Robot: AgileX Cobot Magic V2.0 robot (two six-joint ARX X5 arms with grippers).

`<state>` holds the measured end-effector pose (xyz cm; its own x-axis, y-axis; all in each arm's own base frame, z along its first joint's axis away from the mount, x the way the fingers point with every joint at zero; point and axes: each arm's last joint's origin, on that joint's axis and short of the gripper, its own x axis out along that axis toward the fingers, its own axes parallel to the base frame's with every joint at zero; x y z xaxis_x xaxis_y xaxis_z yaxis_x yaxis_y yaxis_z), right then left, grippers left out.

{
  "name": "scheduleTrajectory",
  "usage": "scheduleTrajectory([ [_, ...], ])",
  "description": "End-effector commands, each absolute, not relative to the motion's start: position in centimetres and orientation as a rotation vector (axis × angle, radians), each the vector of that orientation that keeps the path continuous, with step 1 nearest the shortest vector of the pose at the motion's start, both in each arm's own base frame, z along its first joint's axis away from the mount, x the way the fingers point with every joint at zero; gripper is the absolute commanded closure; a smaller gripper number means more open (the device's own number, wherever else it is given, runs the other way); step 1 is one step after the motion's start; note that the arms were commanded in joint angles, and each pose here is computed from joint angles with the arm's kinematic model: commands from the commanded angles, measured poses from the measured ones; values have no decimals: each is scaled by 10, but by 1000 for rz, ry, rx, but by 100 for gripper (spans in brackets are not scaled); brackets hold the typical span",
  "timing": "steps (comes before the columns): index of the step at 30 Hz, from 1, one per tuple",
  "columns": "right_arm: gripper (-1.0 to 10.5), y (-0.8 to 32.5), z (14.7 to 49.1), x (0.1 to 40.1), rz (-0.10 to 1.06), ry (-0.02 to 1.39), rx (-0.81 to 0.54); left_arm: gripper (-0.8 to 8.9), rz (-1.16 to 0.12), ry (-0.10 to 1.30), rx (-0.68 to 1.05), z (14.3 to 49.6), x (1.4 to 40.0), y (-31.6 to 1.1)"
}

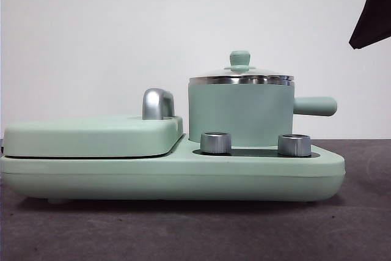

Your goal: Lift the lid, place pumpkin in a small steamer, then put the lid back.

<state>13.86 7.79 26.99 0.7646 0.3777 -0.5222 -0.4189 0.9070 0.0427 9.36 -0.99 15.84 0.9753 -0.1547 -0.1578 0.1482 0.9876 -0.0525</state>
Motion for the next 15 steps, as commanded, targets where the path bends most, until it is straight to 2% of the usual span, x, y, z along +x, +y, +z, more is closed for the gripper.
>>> scheduleTrajectory([
  [1,927,79,272,139,443,538,-80,807,-98,174,-40,152,95,-8],
  [15,927,79,272,138,443,534,-79,807,-100,181,-66,150,95,-9],
])
